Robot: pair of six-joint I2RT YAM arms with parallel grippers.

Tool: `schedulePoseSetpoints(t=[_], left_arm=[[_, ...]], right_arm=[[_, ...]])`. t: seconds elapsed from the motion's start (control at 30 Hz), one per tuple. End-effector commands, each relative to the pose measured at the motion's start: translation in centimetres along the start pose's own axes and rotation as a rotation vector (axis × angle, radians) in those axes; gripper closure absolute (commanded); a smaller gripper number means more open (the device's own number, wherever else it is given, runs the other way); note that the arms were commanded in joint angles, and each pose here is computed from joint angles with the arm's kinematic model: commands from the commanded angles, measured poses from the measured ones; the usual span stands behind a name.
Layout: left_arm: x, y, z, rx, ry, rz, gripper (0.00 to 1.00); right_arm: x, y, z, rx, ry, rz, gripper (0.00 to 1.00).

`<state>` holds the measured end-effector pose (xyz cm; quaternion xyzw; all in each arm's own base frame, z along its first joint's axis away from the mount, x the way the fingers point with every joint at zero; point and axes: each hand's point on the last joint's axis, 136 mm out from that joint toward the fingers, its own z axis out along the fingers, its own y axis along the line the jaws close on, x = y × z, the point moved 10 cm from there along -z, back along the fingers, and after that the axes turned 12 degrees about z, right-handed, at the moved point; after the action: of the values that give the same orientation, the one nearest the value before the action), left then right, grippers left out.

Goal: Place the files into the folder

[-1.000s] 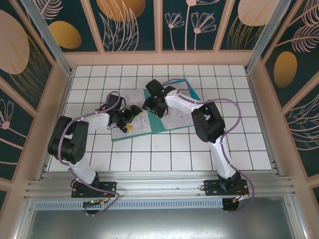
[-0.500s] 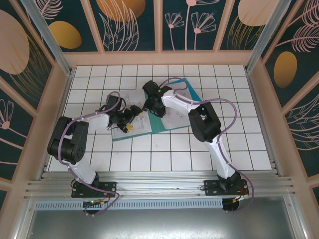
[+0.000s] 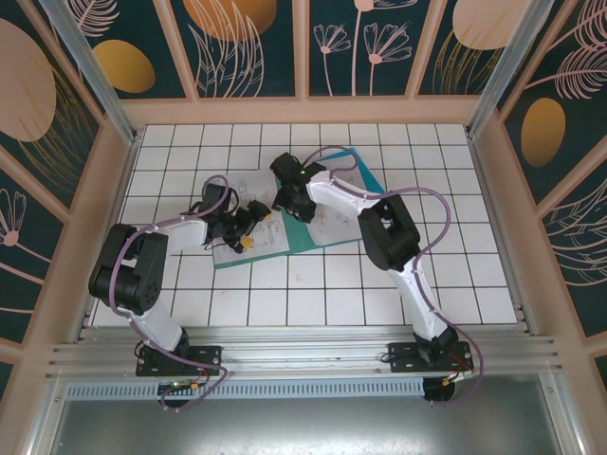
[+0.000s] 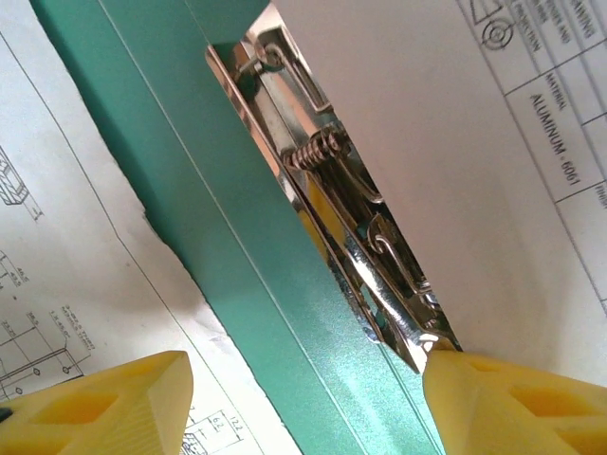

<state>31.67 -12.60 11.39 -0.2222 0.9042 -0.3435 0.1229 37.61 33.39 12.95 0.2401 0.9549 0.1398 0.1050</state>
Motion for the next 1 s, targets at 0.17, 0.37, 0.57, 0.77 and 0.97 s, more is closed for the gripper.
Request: schedulePoseSetpoints(t=[0.17,0.37,0.57,0.77,0.97], left_arm=[[1.7,3.9,0.6,-0.173,0.071,-0.094,0.05],[1.6,3.6,0.5,-0.162,0.07,-0.083,0.05],[1.3,3.2,0.5,-0.155,0.065,-0.077,0.05],[1.2,3.1,0.5,-0.163,0.068,-0.067,0.05],[0.5,3.1,0.1,-0.204,0.057,-0.043,0.05]], right_arm=[[-1.2,2.3,-5.7,-0.092,-0.142,-0.053,0.32],[-1.8,3.1,-10.6,-0.23,-0.183,-0.059,0.3],[-0.9,-0.3,-8.6,-0.33,0.026,-0.004,0.29],[-0.5,-2.4,-7.8,-0.36,0.064,0.004,0.3],[-3.0,-5.7,-8.4,-0.362,0.02,0.049,0.32]])
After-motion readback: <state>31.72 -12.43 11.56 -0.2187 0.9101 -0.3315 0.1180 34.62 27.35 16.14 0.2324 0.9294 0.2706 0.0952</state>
